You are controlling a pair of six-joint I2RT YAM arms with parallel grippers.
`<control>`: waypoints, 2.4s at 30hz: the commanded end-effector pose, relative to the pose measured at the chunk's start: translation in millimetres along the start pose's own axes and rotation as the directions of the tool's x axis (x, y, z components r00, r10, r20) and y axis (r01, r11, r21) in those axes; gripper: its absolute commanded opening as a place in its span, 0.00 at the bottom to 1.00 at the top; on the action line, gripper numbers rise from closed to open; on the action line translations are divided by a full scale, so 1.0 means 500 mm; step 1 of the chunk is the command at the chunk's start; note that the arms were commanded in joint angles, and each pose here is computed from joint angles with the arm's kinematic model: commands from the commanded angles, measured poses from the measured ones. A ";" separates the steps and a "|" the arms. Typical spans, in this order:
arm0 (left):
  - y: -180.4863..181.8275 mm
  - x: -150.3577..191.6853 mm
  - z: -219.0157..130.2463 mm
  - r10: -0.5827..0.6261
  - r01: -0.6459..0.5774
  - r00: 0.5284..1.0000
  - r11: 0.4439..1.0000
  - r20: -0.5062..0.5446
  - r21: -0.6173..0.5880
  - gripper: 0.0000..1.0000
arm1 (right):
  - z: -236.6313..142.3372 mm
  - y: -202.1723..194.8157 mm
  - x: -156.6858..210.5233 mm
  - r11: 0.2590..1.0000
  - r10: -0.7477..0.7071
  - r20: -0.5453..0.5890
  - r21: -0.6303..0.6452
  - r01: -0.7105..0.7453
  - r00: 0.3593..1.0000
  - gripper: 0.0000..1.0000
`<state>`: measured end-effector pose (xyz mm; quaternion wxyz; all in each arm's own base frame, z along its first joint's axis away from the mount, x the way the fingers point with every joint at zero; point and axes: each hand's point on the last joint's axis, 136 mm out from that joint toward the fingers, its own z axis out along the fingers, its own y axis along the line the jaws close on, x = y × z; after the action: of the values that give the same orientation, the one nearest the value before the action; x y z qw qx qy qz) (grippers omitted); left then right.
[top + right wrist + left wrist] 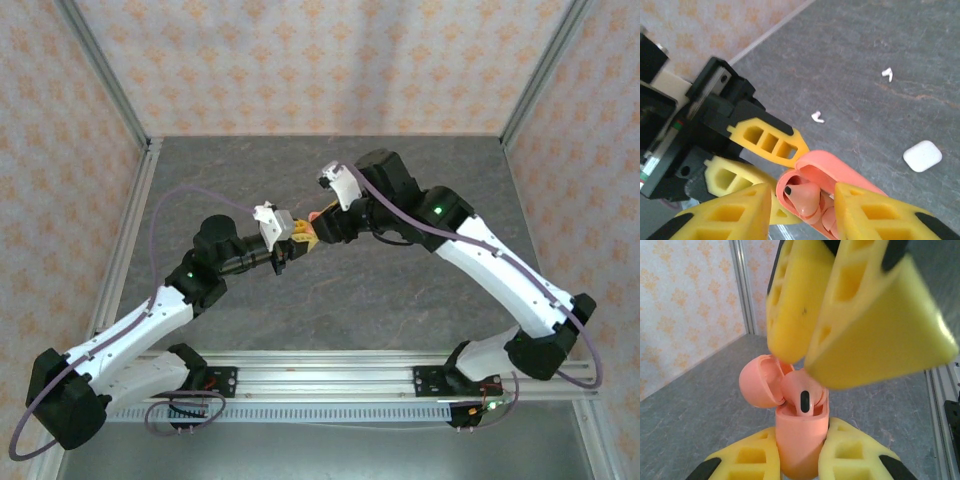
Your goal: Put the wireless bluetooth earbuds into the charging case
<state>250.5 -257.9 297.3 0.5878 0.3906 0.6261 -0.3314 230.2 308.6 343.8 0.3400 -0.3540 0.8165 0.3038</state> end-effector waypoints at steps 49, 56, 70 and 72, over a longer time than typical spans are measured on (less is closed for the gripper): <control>0.000 -0.097 -0.051 0.214 -0.202 0.967 0.975 0.140 -0.097 0.00 | -0.050 0.013 -0.031 0.989 0.146 0.112 0.002 -0.147 0.983 0.30; -0.003 -0.088 -0.047 0.178 -0.170 0.976 0.983 0.122 -0.076 0.00 | -0.016 0.019 -0.027 0.996 0.091 0.049 0.015 -0.092 0.995 0.31; 0.007 -0.066 -0.025 0.101 -0.098 0.994 0.994 0.052 -0.058 0.00 | -0.026 0.021 -0.023 0.995 0.095 0.091 0.019 -0.097 0.991 0.35; 0.007 -0.064 -0.021 0.088 -0.086 0.995 0.995 0.045 -0.047 0.00 | -0.025 0.023 -0.023 0.995 0.101 0.093 0.012 -0.102 0.991 0.36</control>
<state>249.2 -246.9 315.4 0.6247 0.4010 0.6059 -0.2860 229.6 307.3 347.8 0.3462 -0.2931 0.8360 0.3088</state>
